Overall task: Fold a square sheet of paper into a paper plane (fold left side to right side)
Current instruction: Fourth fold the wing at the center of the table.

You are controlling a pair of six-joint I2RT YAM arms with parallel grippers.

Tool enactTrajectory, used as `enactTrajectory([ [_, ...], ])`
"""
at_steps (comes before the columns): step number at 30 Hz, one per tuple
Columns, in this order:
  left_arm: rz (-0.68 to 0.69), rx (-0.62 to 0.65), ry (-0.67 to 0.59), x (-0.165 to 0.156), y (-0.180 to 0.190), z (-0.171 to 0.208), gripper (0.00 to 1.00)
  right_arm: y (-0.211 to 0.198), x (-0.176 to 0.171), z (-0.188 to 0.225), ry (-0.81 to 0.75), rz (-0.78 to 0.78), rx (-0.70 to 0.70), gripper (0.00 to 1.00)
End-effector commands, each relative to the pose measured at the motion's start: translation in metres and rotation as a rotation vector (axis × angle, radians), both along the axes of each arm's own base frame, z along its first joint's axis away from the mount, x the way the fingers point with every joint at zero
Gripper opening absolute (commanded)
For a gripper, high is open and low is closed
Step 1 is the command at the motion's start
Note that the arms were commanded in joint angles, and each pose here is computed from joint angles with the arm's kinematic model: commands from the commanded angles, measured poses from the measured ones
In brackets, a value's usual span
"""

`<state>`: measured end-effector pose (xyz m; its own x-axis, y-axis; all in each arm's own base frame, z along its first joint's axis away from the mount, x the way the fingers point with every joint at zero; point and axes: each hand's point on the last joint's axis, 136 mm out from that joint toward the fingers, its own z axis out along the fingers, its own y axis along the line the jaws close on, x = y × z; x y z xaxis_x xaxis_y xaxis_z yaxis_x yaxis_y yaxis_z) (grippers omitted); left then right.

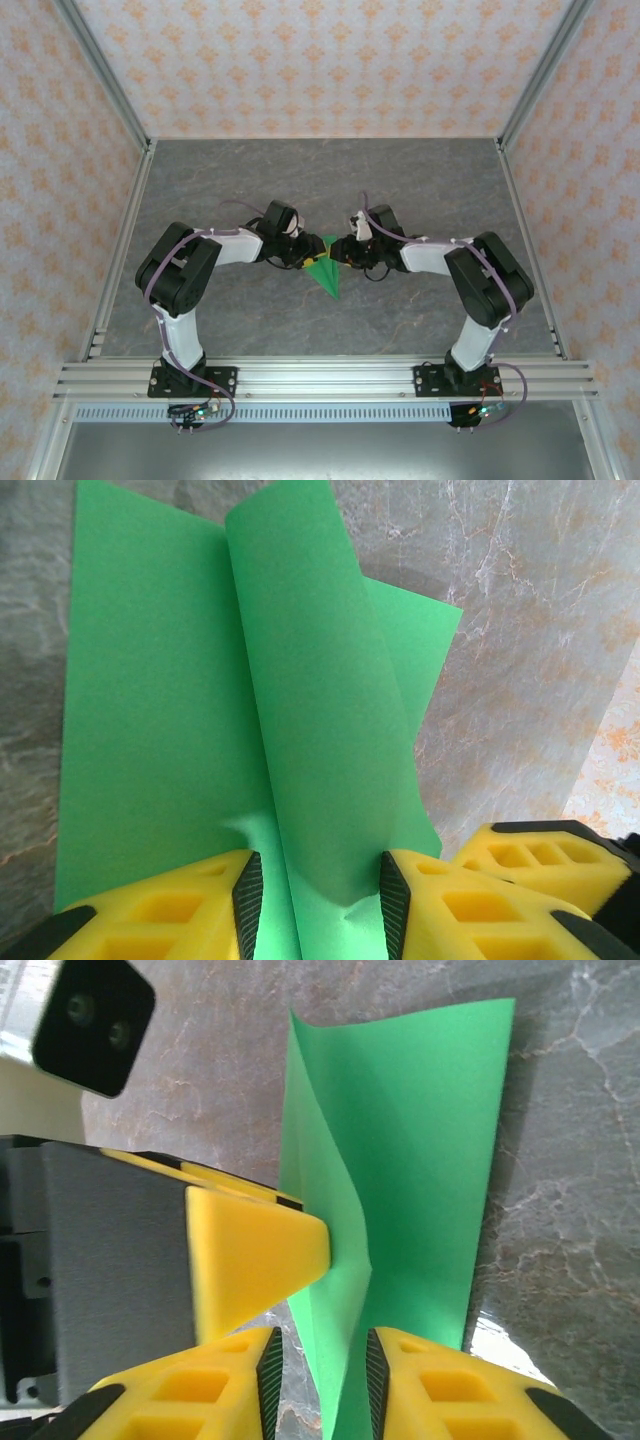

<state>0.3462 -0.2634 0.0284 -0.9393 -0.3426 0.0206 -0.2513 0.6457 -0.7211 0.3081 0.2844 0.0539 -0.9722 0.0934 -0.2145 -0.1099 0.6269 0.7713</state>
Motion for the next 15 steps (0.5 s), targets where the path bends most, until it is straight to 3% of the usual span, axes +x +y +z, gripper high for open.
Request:
enactTrajectory([
  [1, 0.008, 0.066, 0.023, -0.004, 0.008, -0.015, 0.39, 0.005, 0.005, 0.003, -0.003, -0.005, 0.032, 0.31],
  [5, 0.007, 0.066, 0.02, -0.003, 0.008, -0.014, 0.38, 0.004, 0.005, -0.003, 0.01, -0.013, 0.021, 0.27],
  [9, 0.007, 0.066, 0.019, -0.003, 0.008, -0.014, 0.39, 0.003, 0.005, -0.008, 0.024, -0.014, 0.014, 0.17],
  [15, 0.005, 0.064, 0.018, -0.004, 0.008, -0.013, 0.39, -0.006, 0.006, -0.018, 0.018, -0.018, -0.074, 0.07],
])
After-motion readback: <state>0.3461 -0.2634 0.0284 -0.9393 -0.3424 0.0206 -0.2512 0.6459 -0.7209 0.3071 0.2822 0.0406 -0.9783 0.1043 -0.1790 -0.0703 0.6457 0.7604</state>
